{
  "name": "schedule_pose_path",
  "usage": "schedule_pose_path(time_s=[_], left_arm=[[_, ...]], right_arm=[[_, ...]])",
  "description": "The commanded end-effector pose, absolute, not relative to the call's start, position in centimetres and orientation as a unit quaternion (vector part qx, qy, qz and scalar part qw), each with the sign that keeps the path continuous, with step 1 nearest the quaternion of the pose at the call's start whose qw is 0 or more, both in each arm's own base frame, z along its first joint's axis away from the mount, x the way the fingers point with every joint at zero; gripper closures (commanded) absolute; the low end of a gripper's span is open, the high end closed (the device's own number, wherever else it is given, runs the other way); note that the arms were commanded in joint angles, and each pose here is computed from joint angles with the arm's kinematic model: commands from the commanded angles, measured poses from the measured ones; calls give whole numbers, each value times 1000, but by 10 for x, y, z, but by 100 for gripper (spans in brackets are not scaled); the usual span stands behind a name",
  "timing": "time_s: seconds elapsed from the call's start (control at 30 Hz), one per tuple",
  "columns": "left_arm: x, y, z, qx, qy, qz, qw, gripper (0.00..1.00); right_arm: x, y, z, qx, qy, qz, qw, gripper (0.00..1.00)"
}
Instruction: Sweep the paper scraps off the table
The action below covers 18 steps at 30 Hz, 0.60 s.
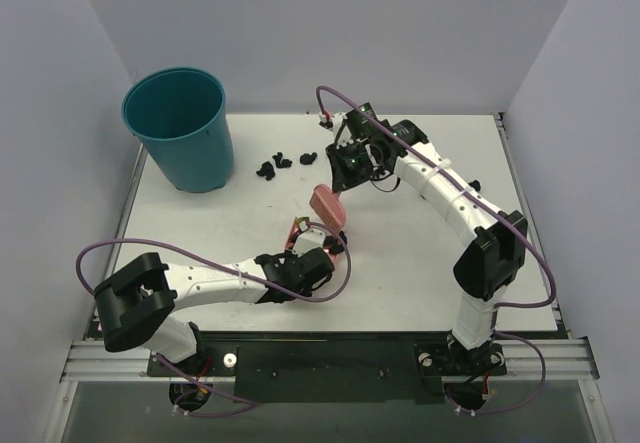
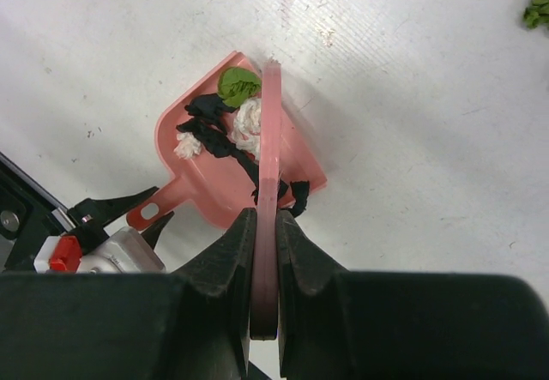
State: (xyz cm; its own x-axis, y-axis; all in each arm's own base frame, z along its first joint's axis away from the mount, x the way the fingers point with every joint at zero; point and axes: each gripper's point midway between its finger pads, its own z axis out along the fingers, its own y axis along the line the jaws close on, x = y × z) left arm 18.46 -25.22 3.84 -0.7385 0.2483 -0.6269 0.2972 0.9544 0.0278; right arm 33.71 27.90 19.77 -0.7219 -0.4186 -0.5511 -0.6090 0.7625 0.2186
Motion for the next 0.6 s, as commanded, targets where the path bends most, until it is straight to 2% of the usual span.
schedule_pose_path(time_s=[0.0,0.2,0.37,0.57], left_arm=[[192,-260,49,139,920,-55,361,100],[193,-264,60,139,919,-64,363,100],[195,-264,87,132,918,-67,367,100],[202,-263,124,117,914,-79,381,100]], right_arm=[[345,262,242,-231,904,179,312,100],[357,240,282,-146,899,177,373,100],[373,183,298,-17,901,113,419,100],[367,125,287,72,892,39,444,100]])
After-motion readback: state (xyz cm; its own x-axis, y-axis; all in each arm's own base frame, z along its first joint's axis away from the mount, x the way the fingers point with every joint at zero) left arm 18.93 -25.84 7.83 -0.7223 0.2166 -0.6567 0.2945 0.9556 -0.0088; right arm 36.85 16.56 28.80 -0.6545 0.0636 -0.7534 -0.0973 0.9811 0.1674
